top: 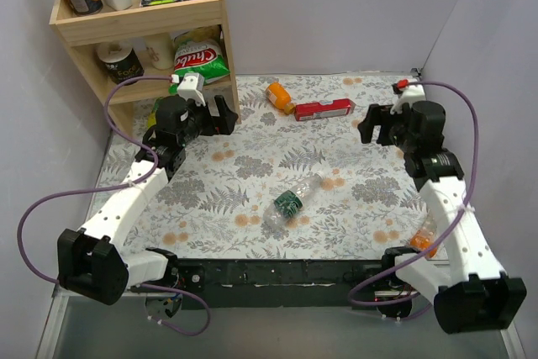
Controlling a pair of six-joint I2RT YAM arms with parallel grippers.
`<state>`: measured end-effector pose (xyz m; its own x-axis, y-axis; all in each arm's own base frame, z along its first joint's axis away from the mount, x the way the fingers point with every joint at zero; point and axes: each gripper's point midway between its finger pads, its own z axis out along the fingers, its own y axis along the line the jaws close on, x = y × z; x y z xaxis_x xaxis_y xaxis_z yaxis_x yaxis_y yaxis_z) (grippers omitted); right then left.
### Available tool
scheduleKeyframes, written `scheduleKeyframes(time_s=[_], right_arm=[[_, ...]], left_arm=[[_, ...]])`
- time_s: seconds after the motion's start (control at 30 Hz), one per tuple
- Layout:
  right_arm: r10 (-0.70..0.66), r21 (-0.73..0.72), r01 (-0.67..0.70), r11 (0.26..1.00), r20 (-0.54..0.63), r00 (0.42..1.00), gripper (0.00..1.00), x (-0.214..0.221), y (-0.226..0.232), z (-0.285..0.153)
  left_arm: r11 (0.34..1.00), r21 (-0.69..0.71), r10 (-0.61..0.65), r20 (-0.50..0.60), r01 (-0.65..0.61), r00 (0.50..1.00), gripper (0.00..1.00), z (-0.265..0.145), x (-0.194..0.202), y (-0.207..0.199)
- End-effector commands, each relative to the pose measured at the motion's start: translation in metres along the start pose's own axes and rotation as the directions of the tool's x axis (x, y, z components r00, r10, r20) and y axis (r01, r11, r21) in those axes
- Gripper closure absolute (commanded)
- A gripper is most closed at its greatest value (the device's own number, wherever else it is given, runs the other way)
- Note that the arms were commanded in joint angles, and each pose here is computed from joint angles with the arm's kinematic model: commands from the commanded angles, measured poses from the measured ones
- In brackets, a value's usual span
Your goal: Unscrew the bottle caps
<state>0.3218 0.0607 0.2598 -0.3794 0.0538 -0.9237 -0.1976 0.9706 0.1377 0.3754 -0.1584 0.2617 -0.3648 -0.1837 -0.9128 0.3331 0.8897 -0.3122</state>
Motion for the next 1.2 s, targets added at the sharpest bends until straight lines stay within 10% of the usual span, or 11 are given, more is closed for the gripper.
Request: scheduleKeyframes(time_s=[0.0, 0.67, 1.17], right_arm=[[-0.117, -0.171, 0.113, 0.979, -0.016, 0.993, 0.13, -0.020, 0.052, 0.031], [-0.439, -0.424, 0.357, 0.832, -0.111, 0.892, 0.30, 0.015, 0.157, 0.272], [-0.494, -0.436, 0.388, 0.812, -0.158, 0.855, 0.30, 0.065, 0.155, 0.334]], left_arm=[[1.000, 0.002, 0.011, 0.027, -0.011, 1.000, 0.02, 0.001, -0.002, 0.001], [0.997, 0.053, -0.058, -0.088, 0.063, 0.994, 0.02, 0.016, 0.037, 0.000], [0.995, 0.067, -0.063, -0.121, 0.072, 0.991, 0.02, 0.025, 0.042, 0.001]])
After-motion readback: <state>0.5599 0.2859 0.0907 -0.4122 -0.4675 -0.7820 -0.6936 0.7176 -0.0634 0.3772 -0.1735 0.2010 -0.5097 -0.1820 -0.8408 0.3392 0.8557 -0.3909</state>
